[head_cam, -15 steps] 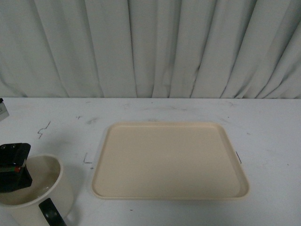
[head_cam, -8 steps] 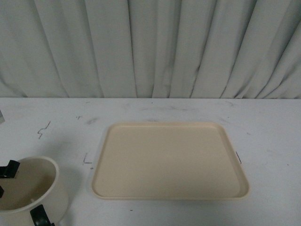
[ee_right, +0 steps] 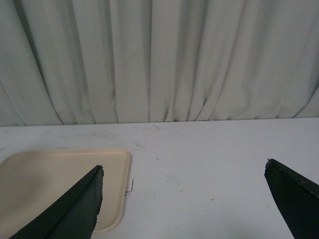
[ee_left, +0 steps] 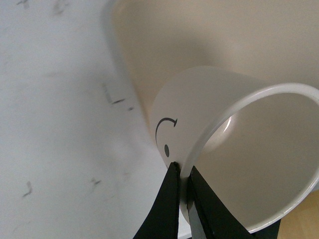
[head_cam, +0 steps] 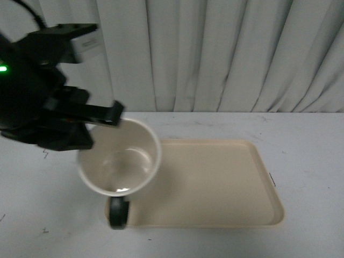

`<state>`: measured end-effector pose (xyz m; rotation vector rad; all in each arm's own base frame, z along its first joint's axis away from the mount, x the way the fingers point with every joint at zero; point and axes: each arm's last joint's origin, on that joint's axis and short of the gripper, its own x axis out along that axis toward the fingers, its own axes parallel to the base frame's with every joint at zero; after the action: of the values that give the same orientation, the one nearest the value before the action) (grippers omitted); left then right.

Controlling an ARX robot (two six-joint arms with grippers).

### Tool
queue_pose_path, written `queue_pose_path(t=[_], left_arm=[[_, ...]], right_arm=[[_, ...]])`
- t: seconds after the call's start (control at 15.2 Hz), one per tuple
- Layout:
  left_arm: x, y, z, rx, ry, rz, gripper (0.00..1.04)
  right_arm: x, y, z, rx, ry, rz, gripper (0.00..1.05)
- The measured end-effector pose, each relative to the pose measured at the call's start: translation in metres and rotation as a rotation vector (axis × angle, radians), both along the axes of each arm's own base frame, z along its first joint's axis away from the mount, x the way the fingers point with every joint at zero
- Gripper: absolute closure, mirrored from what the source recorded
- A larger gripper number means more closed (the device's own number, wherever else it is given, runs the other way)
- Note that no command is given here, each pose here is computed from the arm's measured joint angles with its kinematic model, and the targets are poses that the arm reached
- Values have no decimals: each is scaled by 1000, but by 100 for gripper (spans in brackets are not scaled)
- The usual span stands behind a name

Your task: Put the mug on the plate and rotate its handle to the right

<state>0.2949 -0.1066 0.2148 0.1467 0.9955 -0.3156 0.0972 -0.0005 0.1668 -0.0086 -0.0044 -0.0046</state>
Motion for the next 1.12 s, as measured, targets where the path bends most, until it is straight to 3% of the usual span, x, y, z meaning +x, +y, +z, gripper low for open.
queue_pose_path(t=[0.07,0.13,0.26,0.99,1.05,1.12], left_arm=[[5,-17,-1,1,4,-44,102],[18,-64,-13,14,53,-152,102],[34,-88,-25,23,92,-172,102],[77,-115,-50,58,234,-151,102],[79,-116,-49,59,238,-144,91],[81,-115,-49,65,231,-135,69]], right_arm=[[0,0,0,0,0,0,6],[0,0,0,0,0,0,6],[0,0,0,0,0,0,6],[0,0,0,0,0,0,6],[0,0,0,0,0,0,6],[0,0,0,0,0,0,6]])
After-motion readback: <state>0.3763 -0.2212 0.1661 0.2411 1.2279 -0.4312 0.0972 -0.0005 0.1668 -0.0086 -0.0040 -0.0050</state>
